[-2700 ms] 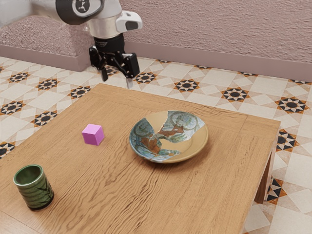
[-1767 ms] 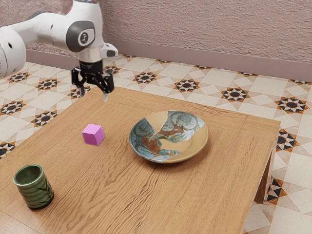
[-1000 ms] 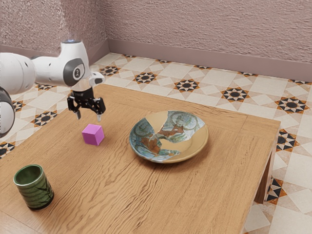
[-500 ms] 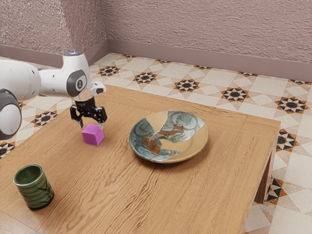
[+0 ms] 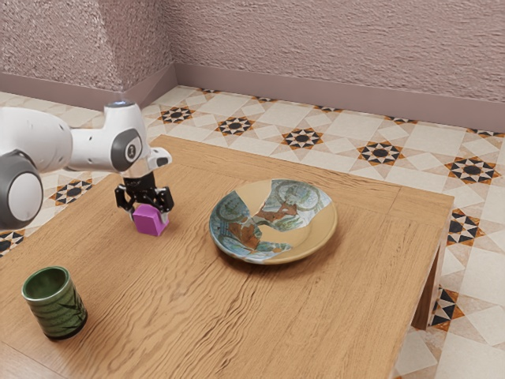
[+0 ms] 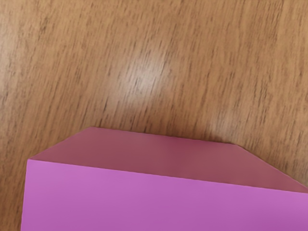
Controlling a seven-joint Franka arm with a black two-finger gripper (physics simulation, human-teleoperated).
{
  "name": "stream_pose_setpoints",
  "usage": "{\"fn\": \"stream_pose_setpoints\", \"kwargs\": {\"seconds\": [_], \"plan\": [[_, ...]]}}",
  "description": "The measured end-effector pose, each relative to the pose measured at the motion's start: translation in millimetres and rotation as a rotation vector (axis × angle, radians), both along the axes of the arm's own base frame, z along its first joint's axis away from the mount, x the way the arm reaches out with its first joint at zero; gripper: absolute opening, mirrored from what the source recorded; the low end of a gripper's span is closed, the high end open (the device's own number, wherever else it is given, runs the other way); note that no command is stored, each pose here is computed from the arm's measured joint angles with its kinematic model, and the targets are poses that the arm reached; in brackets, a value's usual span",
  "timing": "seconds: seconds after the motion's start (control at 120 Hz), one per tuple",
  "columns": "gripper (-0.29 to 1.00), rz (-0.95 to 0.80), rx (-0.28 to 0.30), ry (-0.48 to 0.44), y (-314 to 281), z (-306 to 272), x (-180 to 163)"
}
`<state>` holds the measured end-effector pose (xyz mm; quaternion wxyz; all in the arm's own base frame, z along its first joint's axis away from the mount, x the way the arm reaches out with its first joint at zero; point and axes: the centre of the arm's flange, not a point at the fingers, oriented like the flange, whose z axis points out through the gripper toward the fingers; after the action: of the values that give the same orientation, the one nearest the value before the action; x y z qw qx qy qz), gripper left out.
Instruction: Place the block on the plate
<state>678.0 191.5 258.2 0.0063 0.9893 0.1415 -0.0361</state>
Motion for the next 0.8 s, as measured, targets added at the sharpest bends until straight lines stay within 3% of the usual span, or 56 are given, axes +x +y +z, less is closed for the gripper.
{"fn": "stream_pose_setpoints", "kwargs": {"seconds": [0.283, 0.467, 0.8], "plan": [[0.51, 0.01, -0.013, -0.004, -1.3, -5.2, 0.5], [0.48, 0.011, -0.011, -0.01, -1.4, -1.9, 1.0], [0.45, -0.012, 0.014, -0.102, -19.8, 85.0, -5.1]]}}
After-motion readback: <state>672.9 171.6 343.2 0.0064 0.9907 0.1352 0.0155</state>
